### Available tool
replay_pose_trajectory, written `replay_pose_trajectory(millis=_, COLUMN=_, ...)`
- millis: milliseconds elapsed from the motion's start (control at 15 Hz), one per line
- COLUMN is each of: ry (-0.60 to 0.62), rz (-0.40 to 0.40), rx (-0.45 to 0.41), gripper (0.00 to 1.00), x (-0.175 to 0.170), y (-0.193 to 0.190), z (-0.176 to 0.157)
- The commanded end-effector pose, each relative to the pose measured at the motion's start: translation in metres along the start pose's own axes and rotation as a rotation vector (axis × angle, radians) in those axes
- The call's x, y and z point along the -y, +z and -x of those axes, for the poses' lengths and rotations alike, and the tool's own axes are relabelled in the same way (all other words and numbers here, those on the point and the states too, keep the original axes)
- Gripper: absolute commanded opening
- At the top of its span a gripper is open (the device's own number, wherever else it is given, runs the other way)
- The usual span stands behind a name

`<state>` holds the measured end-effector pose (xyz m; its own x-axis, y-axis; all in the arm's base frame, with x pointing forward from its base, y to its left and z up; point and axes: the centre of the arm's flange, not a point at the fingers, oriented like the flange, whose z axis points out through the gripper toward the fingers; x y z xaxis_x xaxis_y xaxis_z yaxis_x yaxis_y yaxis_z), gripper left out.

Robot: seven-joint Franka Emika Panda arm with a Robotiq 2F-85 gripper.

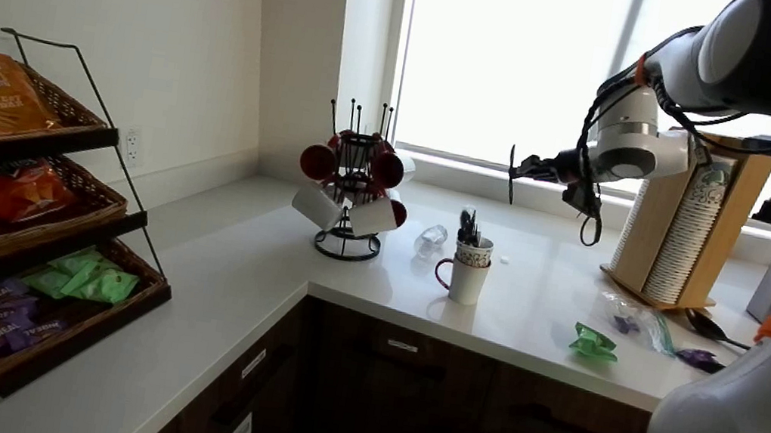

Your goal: Put the pen inside the cup

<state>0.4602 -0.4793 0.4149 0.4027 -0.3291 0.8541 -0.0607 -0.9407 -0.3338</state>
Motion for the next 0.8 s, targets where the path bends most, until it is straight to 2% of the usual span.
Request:
replay_pose_trajectory(millis=0, ry=-0.074, rz=0.072, rx=-0.167, gripper=0.03, x=0.048, y=-0.015, z=0.041)
replay_pose_trajectory(millis=133, ry=-0.146, rz=0.09, rx=-0.224, gripper=0.03, x=0.065, y=-0.015, z=0.049)
replay_pose_trajectory(millis=200, ry=-0.074, rz=0.049, rx=-0.156, gripper=0.03, x=0.035, y=-0.006, z=0.004)
replay_pose_trajectory(millis=267, ry=-0.083, rz=0.052, rx=-0.164, gripper=0.12, x=0.039, y=-0.008, z=0.002)
replay_pose_trajectory(millis=733, ry=-0.077, rz=0.061, rx=-0.156, gripper=0.12, x=0.036, y=-0.007, z=0.003)
